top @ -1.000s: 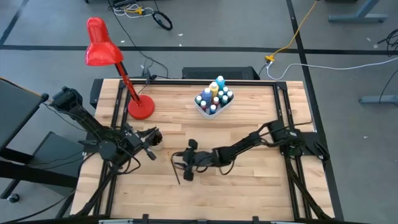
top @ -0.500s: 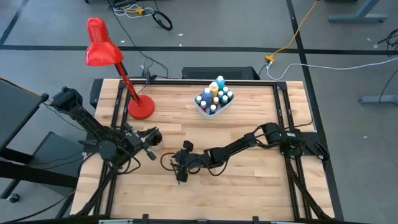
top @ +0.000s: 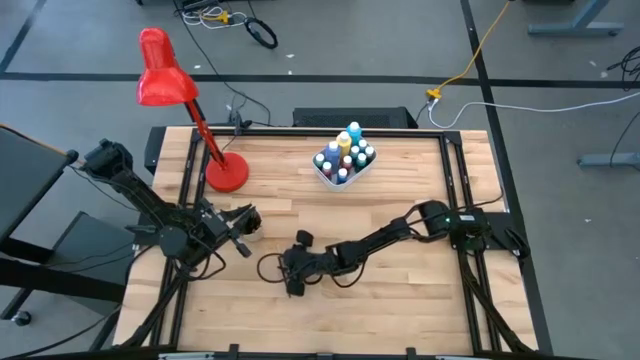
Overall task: Pick & Place Paint Supplies
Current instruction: Put the gold paint brush into the white cup
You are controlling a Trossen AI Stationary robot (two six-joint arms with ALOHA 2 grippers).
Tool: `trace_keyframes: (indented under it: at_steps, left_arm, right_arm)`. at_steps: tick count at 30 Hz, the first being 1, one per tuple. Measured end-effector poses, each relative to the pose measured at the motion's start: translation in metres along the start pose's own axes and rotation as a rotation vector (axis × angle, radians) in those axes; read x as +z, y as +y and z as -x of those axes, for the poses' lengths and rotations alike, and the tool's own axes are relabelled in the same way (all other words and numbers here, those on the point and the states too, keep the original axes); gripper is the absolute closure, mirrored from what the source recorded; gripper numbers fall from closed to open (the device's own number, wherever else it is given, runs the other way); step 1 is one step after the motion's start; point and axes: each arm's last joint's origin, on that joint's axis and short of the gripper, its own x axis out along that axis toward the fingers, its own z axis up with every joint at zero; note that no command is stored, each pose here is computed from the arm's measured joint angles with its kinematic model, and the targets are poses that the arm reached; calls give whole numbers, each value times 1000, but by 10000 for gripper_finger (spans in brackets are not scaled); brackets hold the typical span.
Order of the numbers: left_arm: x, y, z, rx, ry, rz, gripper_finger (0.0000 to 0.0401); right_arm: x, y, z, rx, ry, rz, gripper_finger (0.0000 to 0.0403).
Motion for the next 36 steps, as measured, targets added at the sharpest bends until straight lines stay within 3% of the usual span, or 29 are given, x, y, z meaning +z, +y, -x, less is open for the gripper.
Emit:
trace_keyframes:
  at_steps: [8,15,23,28,36]
  left_arm:
    - [0,0,0,0,0,-8,356]
    - [0,0,0,-5,-2,-6,356]
    - [0,-1,0,-19,-7,-4,356]
    - [0,-1,0,-20,-7,-4,356]
    - [0,-1,0,-28,-10,-3,356]
  right_arm:
    - [14,-7,28,-30,156,76,237]
    - [20,-18,48,78,359,-25,237]
    - [28,-7,67,42,330,280,237]
    - [33,-11,80,42,383,335,237]
    - [38,-5,79,213,330,356,237]
